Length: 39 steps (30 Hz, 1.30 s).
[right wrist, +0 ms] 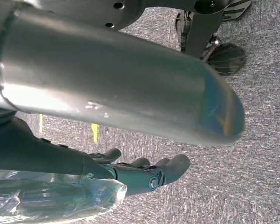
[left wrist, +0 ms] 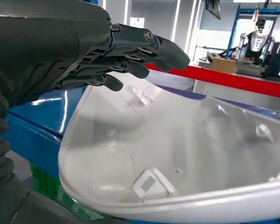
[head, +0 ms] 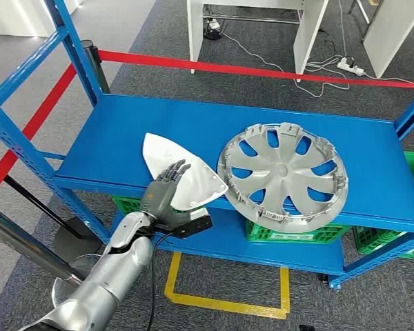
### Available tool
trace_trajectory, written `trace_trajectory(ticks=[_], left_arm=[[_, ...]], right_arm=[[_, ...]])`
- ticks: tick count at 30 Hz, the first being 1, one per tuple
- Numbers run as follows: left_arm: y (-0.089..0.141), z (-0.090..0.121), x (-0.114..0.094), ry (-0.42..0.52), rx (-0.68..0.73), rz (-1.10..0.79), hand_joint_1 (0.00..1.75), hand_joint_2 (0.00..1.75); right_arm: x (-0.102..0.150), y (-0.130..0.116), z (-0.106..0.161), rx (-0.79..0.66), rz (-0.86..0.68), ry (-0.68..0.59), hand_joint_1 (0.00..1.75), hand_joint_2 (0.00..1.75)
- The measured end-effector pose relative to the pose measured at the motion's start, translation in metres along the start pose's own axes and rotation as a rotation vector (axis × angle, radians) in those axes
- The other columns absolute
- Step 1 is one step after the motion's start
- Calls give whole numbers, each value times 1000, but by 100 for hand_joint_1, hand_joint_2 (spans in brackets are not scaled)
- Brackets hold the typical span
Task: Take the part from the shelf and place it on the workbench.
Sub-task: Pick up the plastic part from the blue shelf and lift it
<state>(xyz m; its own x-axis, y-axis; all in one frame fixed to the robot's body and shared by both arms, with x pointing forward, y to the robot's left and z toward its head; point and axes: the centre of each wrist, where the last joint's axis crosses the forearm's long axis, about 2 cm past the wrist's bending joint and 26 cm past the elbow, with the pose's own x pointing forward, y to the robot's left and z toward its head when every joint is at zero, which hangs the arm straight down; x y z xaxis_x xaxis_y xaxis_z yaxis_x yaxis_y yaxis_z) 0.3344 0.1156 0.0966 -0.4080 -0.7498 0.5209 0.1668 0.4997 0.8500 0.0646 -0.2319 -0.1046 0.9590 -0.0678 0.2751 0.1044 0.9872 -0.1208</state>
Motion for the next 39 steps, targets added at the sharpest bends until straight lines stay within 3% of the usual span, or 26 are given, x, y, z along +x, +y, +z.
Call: trace_trajectory(ticks=[2, 6, 7, 9, 12, 29, 33, 39], left_arm=[[-1, 0, -1, 5, -7, 3, 28, 175], [-5, 1, -6, 25, -29, 6, 142, 175], [-5, 1, -7, 30, -32, 6, 156, 175], [-6, 1, -9, 38, -40, 6, 168, 175], [-7, 1, -12, 50, -49, 1, 175, 175], [6, -10, -10, 17, 55, -91, 175, 175], [10, -14, 0, -36, 141, -210, 175, 175], [31, -26, 32, -166, 299, -369, 175, 175]], right_arm=[[0, 0, 0, -1, 0, 0, 0, 0], [1, 0, 0, -4, -1, -2, 0, 0], [1, 0, 0, -5, -2, -2, 0, 0], [1, 0, 0, -5, -2, -3, 0, 0], [1, 0, 0, -5, -2, -6, 0, 0], [1, 0, 0, -6, -5, -7, 0, 0], [1, 0, 0, -6, -6, -6, 0, 0], [-1, 0, 0, -6, -8, -6, 0, 0]])
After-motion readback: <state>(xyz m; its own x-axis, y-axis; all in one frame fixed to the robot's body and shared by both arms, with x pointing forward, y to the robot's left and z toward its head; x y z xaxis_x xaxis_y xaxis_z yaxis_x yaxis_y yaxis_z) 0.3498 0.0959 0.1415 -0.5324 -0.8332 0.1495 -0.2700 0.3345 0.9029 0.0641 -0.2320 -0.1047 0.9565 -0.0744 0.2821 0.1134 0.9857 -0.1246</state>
